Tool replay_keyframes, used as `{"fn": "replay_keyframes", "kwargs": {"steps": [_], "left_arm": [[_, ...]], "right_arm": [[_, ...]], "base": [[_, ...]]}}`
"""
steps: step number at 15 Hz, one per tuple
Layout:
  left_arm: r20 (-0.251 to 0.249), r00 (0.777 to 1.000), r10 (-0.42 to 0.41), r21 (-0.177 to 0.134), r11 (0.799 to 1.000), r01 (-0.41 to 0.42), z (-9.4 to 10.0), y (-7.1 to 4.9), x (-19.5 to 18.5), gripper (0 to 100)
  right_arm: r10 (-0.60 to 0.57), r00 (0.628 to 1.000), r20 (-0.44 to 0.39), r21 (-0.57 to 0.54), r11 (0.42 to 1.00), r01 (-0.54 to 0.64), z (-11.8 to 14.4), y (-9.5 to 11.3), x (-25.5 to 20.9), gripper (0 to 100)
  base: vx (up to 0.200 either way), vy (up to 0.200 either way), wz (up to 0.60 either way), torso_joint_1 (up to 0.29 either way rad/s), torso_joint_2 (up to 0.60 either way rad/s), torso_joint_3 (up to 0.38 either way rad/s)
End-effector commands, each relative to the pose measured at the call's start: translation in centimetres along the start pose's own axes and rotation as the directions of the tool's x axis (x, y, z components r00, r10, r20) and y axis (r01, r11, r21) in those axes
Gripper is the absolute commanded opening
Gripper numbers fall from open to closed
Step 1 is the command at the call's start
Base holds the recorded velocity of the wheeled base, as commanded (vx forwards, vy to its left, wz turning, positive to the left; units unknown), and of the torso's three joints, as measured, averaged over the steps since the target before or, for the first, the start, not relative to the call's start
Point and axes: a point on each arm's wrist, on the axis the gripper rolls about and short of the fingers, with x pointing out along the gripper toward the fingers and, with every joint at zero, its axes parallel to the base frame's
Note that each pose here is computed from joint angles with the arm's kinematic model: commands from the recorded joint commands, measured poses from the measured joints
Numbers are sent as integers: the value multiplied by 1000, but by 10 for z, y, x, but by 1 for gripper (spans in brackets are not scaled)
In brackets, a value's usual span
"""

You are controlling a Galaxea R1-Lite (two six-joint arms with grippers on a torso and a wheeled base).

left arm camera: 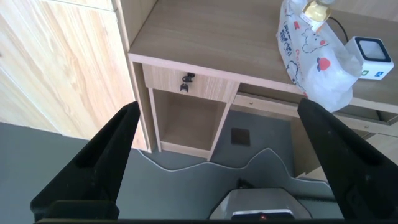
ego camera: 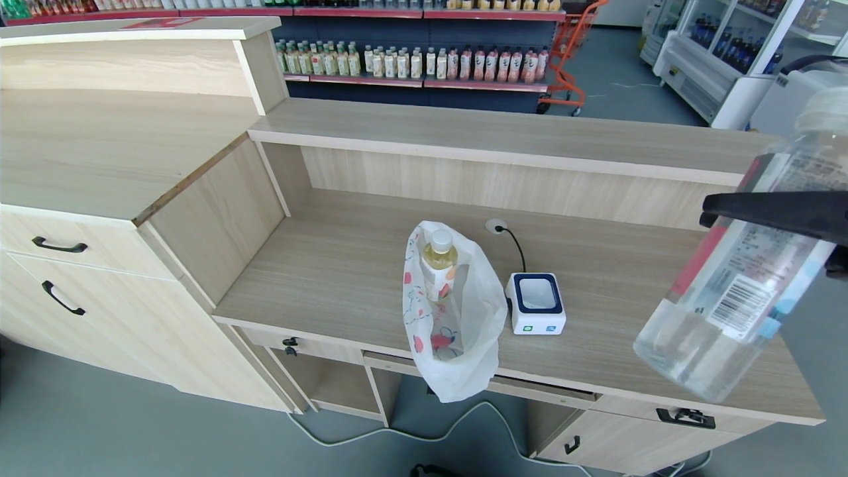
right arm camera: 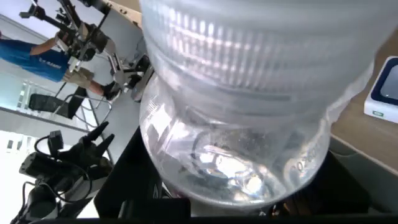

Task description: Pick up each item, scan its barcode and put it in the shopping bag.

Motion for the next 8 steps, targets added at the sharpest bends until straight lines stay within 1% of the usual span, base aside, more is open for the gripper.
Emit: {"fn": "replay_keyframes", "kwargs": {"steps": [1, 4, 6, 8], "left_arm": [[0, 1000, -1, 0, 1000, 1, 0, 0, 0, 100], [0, 1000, -1, 0, 1000, 1, 0, 0, 0, 100], [1, 1000, 1, 0, 1000, -1, 0, 0, 0, 100], [0, 1000, -1, 0, 1000, 1, 0, 0, 0, 100]], "right_arm": [[128, 991, 39, -44, 991, -127, 9, 30, -17, 0], [193, 981, 31, -58, 980, -192, 14, 44, -25, 0], [216, 976, 18, -61, 975, -215, 9, 48, -31, 0], [232, 973, -12, -54, 971, -232, 0, 50, -37, 0]], "base": [[0, 0, 0, 0, 0, 0], [0, 0, 0, 0, 0, 0], [0, 0, 0, 0, 0, 0], [0, 0, 0, 0, 0, 0]]}}
